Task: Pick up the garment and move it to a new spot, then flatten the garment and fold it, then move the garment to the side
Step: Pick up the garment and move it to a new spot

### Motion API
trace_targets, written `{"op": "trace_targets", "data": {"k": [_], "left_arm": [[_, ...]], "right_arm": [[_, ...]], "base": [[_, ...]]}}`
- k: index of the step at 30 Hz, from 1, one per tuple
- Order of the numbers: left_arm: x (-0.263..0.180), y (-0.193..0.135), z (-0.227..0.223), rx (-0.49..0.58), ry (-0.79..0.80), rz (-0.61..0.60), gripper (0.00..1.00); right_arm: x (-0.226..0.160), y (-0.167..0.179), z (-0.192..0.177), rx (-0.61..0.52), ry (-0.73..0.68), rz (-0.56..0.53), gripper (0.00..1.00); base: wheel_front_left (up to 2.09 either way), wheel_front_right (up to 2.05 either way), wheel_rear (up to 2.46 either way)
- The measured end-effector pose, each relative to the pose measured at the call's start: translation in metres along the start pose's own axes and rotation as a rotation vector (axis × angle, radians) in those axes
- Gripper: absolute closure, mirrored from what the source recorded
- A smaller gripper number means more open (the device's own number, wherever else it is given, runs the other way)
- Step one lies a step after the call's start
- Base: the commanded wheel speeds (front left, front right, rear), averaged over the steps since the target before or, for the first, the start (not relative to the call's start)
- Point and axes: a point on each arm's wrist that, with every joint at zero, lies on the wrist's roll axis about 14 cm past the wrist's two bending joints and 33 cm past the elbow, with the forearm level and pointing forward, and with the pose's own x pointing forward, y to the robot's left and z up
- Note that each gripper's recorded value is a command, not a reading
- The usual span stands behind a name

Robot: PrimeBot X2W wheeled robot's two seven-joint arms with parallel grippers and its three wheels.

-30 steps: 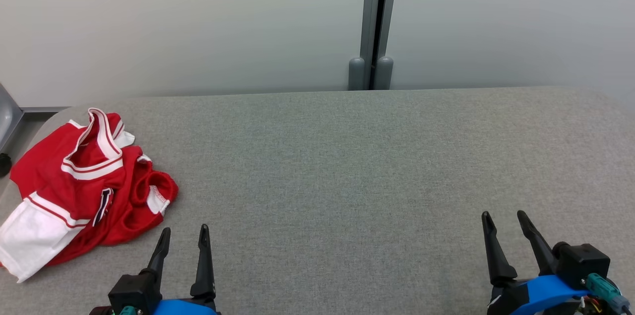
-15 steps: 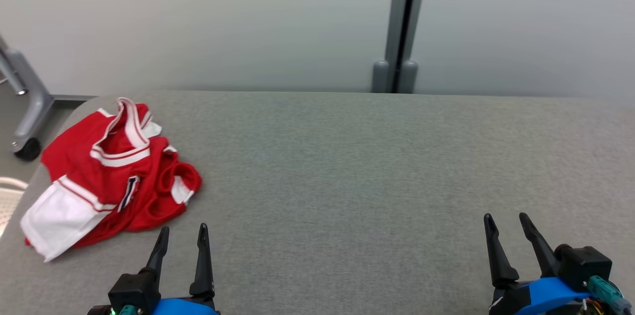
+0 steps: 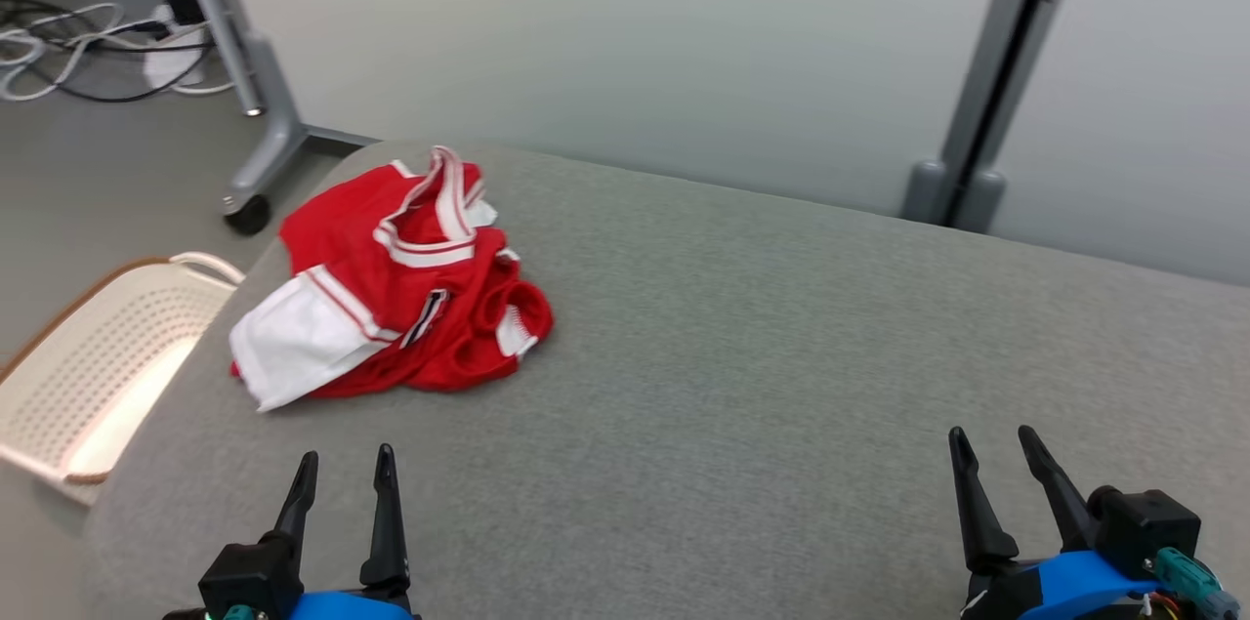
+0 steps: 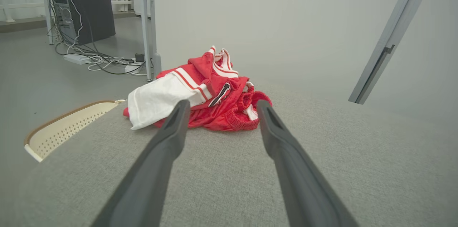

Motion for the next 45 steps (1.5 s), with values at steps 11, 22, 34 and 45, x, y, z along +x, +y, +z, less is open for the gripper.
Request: {"op": "trace_targets", "data": {"k": [11, 22, 34, 45], "left_arm": [[-0.034, 0.047, 0.005, -0.003, -0.017, 0.155, 0.00], [-0.052, 0.067, 0.003, 0.001, -0.007, 0.238, 0.00], [-0.050, 0.064, 0.004, -0.001, -0.002, 0.224, 0.00], [0.031, 0.058, 0.087, -0.009, -0.085, 0.109, 0.00]], "right_arm": [[0.024, 0.052, -0.010, -0.010, 0.035, 0.158, 0.00], [0.035, 0.080, -0.019, -0.009, 0.061, 0.243, 0.00], [0.034, 0.080, -0.025, 0.012, 0.079, 0.239, 0.00], [0.041, 0.061, -0.037, 0.015, 0.106, 0.194, 0.00]], "base": [[0.00, 0.00, 0.00], [0.00, 0.00, 0.00], [0.00, 0.00, 0.00], [0.00, 0.00, 0.00]]}}
